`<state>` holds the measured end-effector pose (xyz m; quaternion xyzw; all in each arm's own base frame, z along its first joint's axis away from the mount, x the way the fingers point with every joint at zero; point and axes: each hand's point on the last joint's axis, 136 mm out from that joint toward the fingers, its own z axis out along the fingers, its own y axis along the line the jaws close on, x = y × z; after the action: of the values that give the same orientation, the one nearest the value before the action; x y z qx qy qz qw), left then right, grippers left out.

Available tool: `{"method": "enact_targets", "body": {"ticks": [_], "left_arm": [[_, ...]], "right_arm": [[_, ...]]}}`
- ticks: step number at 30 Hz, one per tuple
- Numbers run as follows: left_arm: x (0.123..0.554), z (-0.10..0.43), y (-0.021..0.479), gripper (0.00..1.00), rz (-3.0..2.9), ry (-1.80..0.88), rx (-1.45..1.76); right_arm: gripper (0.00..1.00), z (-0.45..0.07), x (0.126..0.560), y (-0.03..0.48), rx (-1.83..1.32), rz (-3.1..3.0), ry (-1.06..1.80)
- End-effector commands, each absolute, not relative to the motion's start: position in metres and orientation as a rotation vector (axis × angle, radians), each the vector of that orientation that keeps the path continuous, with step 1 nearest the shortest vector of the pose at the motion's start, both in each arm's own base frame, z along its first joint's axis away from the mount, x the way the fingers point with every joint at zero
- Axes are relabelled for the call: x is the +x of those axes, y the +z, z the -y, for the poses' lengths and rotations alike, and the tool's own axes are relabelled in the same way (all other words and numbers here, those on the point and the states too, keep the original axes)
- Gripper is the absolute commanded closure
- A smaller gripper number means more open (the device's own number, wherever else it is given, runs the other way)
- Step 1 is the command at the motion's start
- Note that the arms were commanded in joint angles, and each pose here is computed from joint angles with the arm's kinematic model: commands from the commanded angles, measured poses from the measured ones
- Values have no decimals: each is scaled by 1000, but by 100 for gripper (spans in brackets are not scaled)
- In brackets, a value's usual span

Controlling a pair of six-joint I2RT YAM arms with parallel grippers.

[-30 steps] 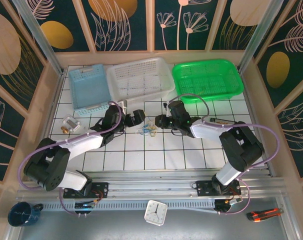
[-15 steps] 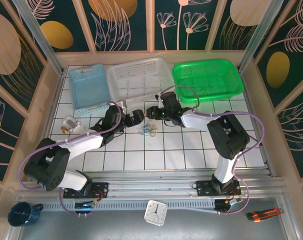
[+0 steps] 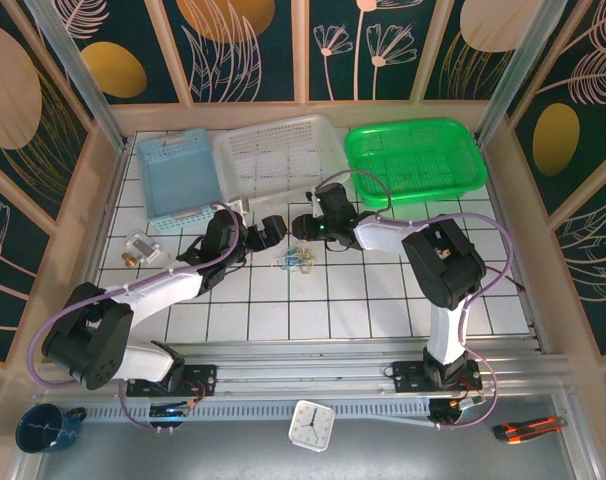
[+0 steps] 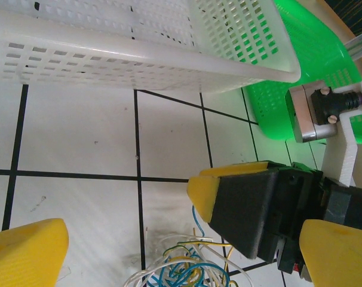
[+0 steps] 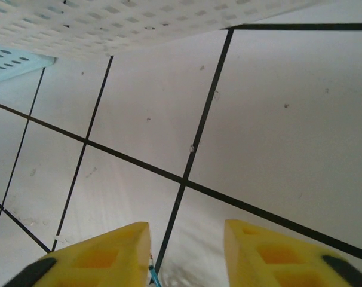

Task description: Untangle the cables

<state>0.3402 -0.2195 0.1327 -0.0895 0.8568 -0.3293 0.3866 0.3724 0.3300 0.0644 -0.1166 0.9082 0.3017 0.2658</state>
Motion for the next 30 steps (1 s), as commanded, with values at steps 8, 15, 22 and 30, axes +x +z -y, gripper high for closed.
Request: {"method": "enact_targets", "body": {"ticks": [8, 15, 22, 30], "left_arm": [[339, 217, 135, 1, -2164, -841, -238], [337, 215, 133, 1, -2167, -832, -233], [335, 216, 132, 1, -2152, -831, -181], [331, 231, 141, 1, -2086, -857, 35]], "right_arm": [[98, -336, 373, 75, -350, -2430, 835], [100, -326, 375, 117, -330, -2341, 853], [100, -316, 371, 173, -308, -2229, 890], [100, -313, 360, 215, -290, -2139, 962]]}}
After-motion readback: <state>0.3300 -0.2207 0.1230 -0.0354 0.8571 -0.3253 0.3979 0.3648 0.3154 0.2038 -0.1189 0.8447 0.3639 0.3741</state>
